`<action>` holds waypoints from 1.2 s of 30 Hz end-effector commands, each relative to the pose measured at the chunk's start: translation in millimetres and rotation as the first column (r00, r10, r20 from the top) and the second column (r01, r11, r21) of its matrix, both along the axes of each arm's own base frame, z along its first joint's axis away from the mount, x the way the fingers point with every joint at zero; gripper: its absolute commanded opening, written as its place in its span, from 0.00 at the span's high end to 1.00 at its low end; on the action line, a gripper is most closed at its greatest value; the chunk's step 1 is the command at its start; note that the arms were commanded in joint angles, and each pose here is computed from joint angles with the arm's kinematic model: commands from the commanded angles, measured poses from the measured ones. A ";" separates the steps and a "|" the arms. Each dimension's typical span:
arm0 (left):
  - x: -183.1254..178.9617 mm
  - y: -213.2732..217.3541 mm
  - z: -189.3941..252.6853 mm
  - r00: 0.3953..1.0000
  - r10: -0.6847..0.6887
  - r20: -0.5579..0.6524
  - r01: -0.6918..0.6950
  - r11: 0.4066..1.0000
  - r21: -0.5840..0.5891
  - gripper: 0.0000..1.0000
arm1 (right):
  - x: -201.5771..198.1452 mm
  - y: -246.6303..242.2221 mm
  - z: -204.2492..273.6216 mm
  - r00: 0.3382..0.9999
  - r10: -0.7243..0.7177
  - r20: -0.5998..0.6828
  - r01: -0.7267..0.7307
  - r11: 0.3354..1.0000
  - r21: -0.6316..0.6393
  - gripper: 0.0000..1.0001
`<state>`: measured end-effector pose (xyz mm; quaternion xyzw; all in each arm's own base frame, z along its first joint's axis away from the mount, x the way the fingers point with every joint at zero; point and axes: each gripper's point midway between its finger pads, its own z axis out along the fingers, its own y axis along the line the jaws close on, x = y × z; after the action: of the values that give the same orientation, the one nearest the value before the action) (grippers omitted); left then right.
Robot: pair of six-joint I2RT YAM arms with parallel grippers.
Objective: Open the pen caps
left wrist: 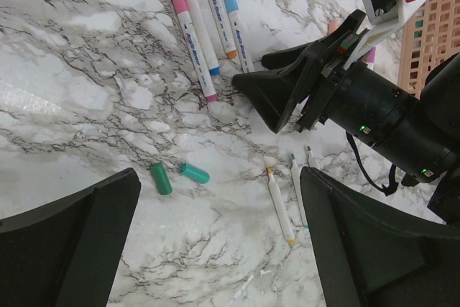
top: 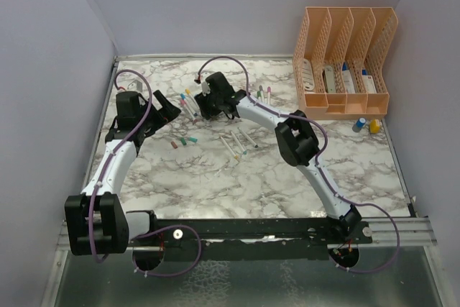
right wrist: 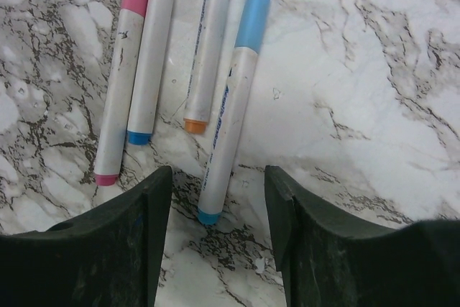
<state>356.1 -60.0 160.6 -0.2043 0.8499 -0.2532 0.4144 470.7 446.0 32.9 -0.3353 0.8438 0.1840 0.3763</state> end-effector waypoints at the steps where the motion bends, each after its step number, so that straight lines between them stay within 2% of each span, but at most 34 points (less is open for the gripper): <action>1: -4.9 0.9 5.5 1.000 -0.018 0.024 0.018 1.000 -0.004 0.03 | -2.6 -1.4 -24.0 1.000 -0.010 -0.005 0.009 0.998 -0.064 0.51; 9: -3.9 2.5 6.3 0.999 -0.009 0.033 0.010 1.000 -0.023 0.03 | -11.2 -21.9 -40.2 0.999 -0.050 -0.014 0.048 0.989 -0.138 0.83; 12: -2.5 1.5 6.7 0.999 -0.010 0.035 0.011 0.999 -0.034 0.03 | -15.8 -37.3 -46.2 0.994 -0.110 -0.023 0.105 0.979 -0.173 0.94; 14: -0.7 0.0 8.0 0.999 -0.013 0.040 0.014 0.999 -0.045 0.03 | -17.7 -48.5 -47.1 0.986 -0.162 -0.023 0.155 0.969 -0.192 0.98; 22: 8.3 -15.1 11.2 0.997 -0.041 0.069 0.050 0.989 -0.137 0.04 | -32.3 -70.5 -28.8 0.962 -0.270 -0.047 0.261 0.954 -0.145 0.99; 29: 24.9 -52.9 7.5 0.986 -0.127 0.106 0.152 0.950 -0.272 0.07 | -46.7 -77.3 18.4 0.970 -0.242 -0.002 0.241 0.969 -0.051 0.99; 36: 45.9 -94.5 -2.3 0.973 -0.213 0.086 0.229 0.929 -0.291 0.09 | -61.4 -78.5 62.5 0.978 -0.207 0.008 0.207 0.978 0.031 0.99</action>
<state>382.8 -127.8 132.5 -0.1948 0.8289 -0.3870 0.3539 411.5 359.5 44.2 -0.2487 0.8897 0.1134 0.3657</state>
